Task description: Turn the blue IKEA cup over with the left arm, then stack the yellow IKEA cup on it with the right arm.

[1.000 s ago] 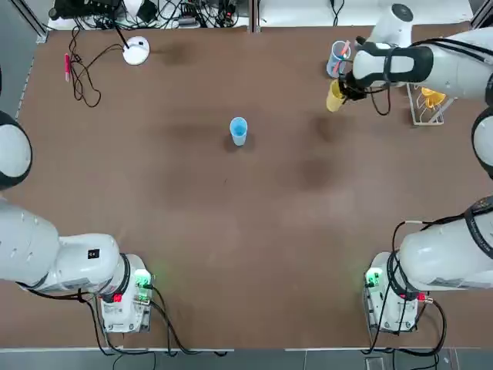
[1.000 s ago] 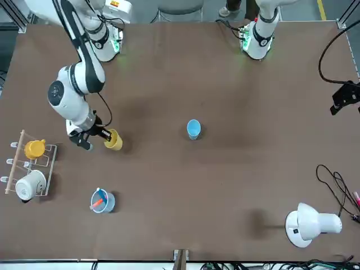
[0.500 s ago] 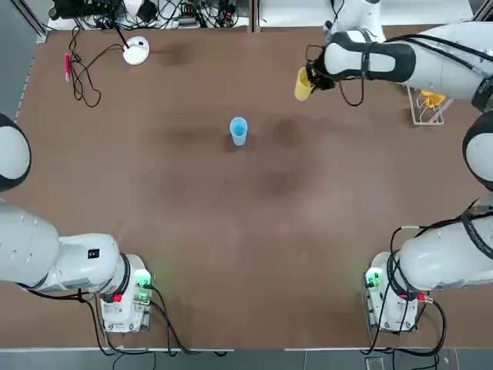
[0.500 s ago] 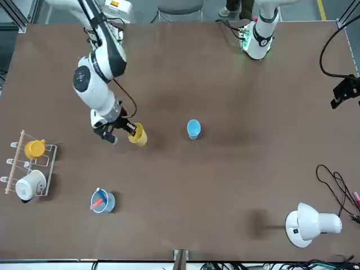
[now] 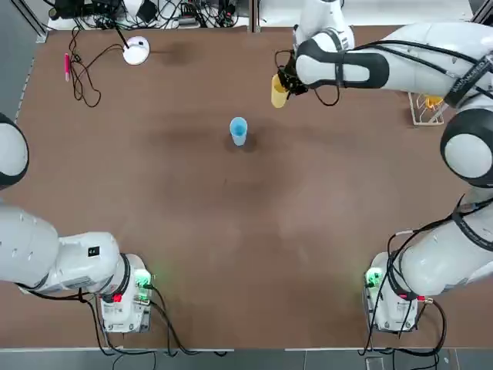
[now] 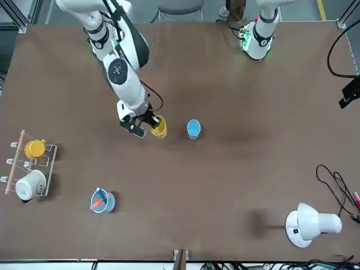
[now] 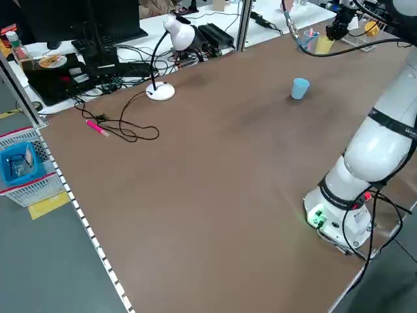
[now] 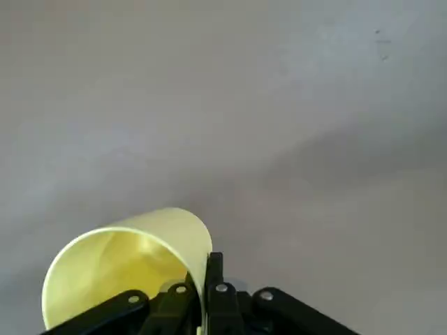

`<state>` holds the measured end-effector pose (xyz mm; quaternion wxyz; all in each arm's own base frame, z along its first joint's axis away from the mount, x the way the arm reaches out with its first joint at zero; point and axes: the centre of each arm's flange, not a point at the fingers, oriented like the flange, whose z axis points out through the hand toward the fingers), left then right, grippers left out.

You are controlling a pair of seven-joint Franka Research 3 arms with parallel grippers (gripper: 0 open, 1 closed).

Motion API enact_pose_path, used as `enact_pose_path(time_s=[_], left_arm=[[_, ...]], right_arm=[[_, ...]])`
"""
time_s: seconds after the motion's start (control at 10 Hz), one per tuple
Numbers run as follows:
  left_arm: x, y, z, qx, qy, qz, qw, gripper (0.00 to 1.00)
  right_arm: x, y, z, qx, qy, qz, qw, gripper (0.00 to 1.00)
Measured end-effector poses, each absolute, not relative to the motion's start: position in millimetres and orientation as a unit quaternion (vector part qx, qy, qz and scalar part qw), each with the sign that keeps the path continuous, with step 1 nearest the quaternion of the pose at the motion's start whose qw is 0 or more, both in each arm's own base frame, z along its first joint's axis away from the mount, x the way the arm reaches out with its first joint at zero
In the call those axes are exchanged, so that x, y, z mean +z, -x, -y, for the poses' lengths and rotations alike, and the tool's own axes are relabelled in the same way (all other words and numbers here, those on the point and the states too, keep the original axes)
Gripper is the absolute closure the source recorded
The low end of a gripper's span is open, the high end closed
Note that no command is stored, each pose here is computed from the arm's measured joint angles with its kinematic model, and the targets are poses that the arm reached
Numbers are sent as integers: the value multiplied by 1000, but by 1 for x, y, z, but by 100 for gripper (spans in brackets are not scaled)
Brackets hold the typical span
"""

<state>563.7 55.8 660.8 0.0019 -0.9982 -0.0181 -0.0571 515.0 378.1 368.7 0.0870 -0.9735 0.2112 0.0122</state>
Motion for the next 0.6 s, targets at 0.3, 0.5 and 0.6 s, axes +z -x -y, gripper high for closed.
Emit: enact_pose_path(time_s=[0.3, 0.5, 0.6], left_arm=[[661, -563, -64, -57, 998, 25, 2, 1], [660, -563, -63, -57, 998, 25, 2, 1], [660, -563, -63, -56, 998, 25, 2, 1]], right_arm=[[371, -499, -415, 16, 971, -220, 92, 96], [372, -485, -438, 19, 970, -223, 92, 96], [368, -478, -448, 23, 970, -223, 91, 96]])
